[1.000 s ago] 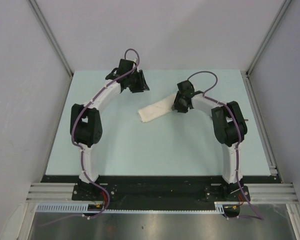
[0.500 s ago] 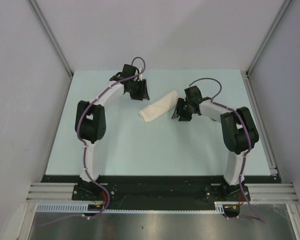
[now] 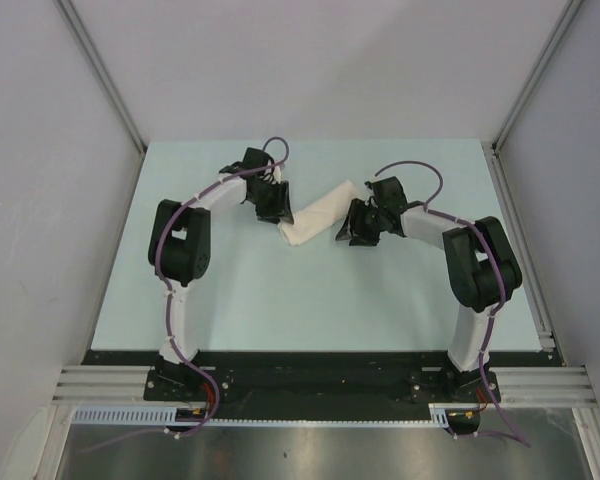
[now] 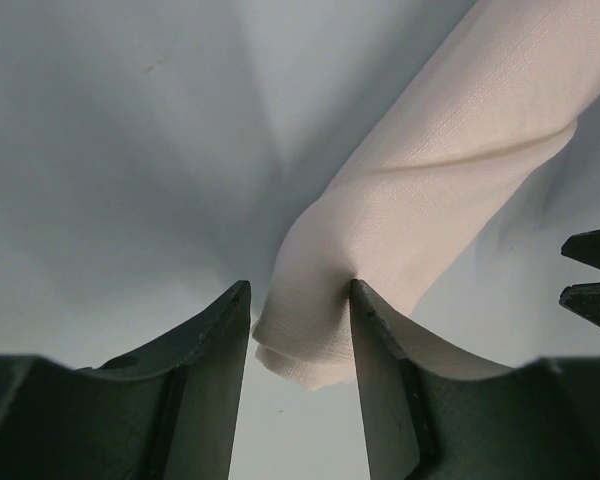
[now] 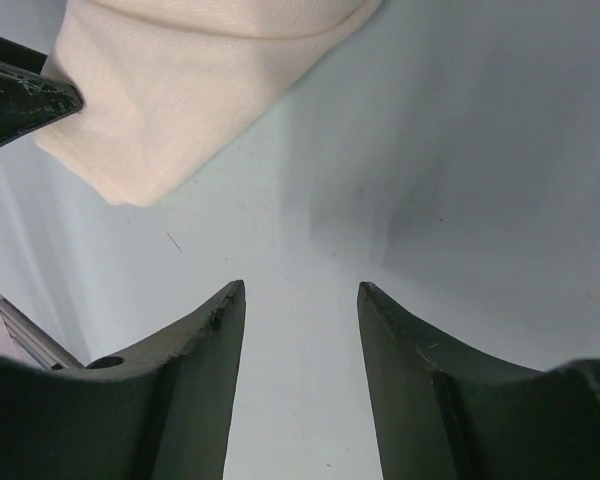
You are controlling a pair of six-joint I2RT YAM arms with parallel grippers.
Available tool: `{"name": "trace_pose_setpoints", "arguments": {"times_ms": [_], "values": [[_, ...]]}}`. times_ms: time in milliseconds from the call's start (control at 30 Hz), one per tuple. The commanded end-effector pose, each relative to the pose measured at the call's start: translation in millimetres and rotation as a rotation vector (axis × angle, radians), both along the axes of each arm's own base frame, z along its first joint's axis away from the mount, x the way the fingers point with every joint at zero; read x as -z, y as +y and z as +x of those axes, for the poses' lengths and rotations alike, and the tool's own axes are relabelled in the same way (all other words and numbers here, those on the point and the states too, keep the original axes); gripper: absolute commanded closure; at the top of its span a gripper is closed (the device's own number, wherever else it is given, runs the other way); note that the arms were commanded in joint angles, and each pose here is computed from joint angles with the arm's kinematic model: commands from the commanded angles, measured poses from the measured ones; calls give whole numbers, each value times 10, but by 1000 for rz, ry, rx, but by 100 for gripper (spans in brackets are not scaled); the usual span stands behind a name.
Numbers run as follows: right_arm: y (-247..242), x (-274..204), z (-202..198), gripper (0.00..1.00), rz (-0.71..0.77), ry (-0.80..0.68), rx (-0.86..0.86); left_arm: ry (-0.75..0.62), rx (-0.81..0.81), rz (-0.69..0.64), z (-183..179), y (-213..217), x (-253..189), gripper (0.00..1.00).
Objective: Fold the napkin into a case and place the utensils inside
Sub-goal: Move the smaller rectangle folded napkin to the corner of the board.
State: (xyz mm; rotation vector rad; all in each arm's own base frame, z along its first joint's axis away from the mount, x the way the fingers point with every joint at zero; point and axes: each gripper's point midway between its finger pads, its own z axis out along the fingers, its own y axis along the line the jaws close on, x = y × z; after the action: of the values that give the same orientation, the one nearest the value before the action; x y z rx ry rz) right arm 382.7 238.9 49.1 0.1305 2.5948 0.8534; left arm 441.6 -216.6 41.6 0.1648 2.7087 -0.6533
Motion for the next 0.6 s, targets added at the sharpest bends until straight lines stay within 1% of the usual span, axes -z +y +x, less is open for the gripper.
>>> {"name": "trace_pose_setpoints", "arguments": {"times_ms": [0,133,200,233,267,333,367,400,467,500,533,567], "values": [[70,-199,75,46,47,-59,-10,8,26,-44,-6,-6,132,51],[109,-154,81,46,68,-45,-2,25,6,-53,-12,45,281,56],[140,-149,136,46,94,-40,24,30,-3,-56,-4,47,329,57],[163,-79,123,46,119,6,62,31,-6,-62,1,50,333,57],[218,-108,180,46,163,-2,83,37,-8,-78,-8,27,329,58],[296,-44,201,46,227,34,114,40,-12,-99,-3,7,343,61],[328,6,171,46,276,91,165,61,-6,-139,-37,-48,335,63],[376,-50,253,46,324,55,174,75,-9,-158,-55,-62,349,68],[425,-51,280,46,397,64,216,103,-25,-196,-85,-93,367,73],[426,-48,283,47,409,72,225,130,-23,-220,-163,-119,384,78],[412,-33,286,48,403,72,235,123,-24,-250,-162,-163,344,80],[364,-54,281,48,377,58,237,151,-52,-276,-200,-197,331,83]]}}
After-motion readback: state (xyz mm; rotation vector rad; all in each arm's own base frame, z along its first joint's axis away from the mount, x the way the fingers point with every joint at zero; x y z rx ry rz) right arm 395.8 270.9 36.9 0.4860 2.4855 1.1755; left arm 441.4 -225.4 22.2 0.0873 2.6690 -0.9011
